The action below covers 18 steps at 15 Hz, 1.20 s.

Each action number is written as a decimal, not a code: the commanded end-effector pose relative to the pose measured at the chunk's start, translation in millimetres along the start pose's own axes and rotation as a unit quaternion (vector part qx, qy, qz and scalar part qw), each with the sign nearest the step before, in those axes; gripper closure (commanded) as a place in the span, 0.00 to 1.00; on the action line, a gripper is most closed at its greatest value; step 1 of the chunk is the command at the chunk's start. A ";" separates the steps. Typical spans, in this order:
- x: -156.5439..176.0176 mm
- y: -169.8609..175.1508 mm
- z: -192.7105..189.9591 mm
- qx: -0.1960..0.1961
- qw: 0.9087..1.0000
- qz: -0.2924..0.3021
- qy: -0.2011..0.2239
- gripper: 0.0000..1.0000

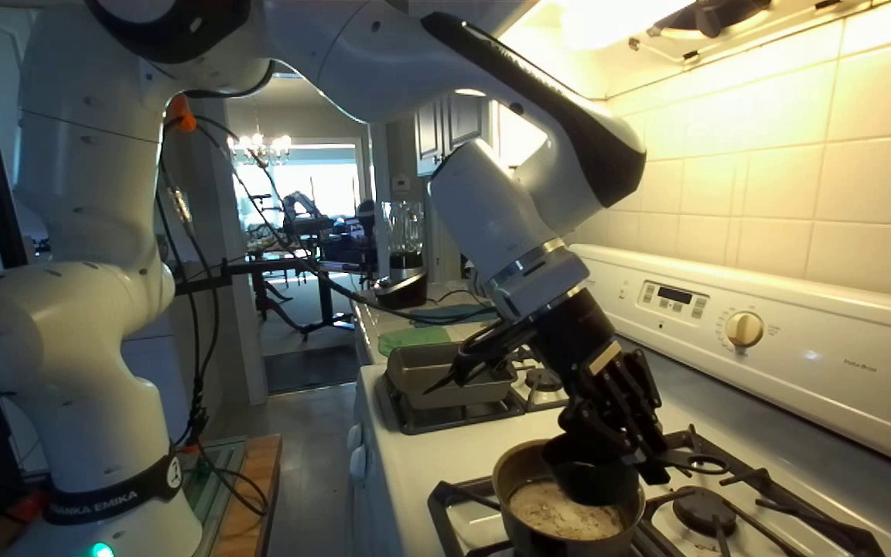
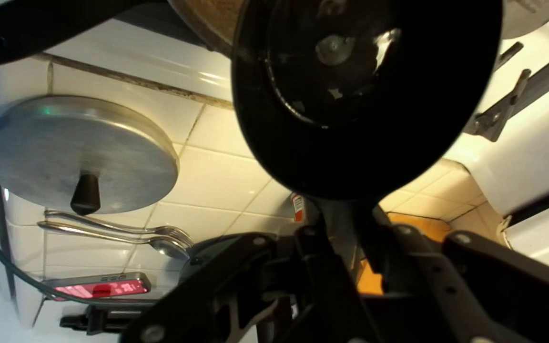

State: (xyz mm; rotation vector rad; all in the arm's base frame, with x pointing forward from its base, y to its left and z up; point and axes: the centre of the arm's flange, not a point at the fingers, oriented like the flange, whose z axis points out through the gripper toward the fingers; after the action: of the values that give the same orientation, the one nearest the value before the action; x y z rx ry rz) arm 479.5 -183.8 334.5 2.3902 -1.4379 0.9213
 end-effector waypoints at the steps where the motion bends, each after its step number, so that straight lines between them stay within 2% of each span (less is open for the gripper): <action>1: 42.0 -19.6 -2.4 -0.009 0.999 0.015 -0.027 0.94; 9: 77.2 -21.6 -5.6 -0.026 0.998 0.023 -0.047 0.94; 18: 106.3 -11.9 20.4 -0.038 0.995 -0.012 -0.096 0.94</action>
State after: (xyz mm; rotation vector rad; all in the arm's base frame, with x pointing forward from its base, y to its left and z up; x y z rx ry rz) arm 513.4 -241.1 375.7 2.4581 -1.4936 0.6963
